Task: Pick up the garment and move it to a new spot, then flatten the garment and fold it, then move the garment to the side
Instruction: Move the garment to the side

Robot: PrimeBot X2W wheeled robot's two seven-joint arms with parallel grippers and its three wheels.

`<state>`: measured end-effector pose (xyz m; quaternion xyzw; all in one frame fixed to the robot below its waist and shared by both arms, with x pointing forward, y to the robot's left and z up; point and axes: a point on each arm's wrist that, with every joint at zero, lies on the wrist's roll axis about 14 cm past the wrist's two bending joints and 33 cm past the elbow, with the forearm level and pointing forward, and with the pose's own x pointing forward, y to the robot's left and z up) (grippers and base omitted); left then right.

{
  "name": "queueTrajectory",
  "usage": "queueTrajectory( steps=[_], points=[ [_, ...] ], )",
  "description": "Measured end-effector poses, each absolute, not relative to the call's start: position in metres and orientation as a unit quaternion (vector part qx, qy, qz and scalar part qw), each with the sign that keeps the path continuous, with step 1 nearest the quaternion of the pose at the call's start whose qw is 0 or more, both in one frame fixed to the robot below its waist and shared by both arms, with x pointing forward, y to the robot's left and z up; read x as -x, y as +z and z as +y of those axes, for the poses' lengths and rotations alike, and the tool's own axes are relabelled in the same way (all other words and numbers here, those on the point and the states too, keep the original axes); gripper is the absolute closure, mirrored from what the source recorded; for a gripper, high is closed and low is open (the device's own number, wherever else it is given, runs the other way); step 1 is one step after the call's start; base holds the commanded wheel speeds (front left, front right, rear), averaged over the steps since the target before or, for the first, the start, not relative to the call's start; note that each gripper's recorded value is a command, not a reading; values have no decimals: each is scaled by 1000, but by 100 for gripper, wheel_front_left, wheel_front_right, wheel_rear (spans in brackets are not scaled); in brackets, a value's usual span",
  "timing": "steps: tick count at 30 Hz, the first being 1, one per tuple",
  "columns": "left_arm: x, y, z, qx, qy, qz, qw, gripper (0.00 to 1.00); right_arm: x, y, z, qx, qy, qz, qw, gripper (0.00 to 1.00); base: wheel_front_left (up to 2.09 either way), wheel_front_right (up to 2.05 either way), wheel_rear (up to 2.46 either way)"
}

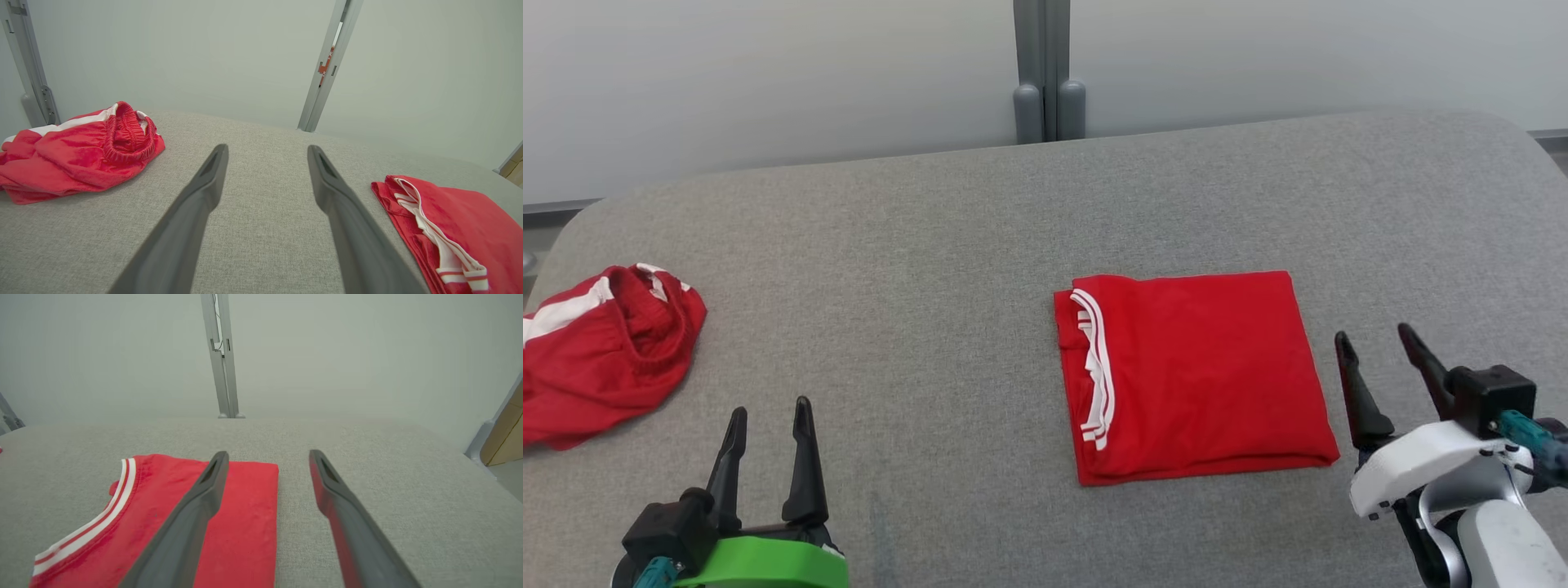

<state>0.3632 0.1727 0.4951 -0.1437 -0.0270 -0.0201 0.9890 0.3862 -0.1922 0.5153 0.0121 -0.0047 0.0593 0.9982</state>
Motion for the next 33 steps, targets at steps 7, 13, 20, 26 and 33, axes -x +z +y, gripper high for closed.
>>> queueTrajectory(
  steps=[7, 13, 20, 26, 33],
  points=[
    [-365, 491, 174, 144, -18, -21, 989, 0, -406, 475, -197, -22, 62, 141, 988, 0, 0, 0, 0],
    [-368, 486, 179, 143, -10, -15, 990, 0, -414, 431, -198, -34, 61, 257, 964, 0, 0, 0, 0],
    [-368, 482, 191, 138, 8, -10, 990, 0, -425, 401, -190, -28, 74, 323, 943, 0, 0, 0, 0],
    [-369, 477, 195, 136, 15, -3, 991, 0, -423, 374, -174, -35, 94, 384, 918, 0, 0, 0, 0],
    [-376, 477, 187, 134, 3, -3, 991, 0, -426, 375, -181, 17, 114, 409, 905, 100, 0, 0, 0]
  ],
)
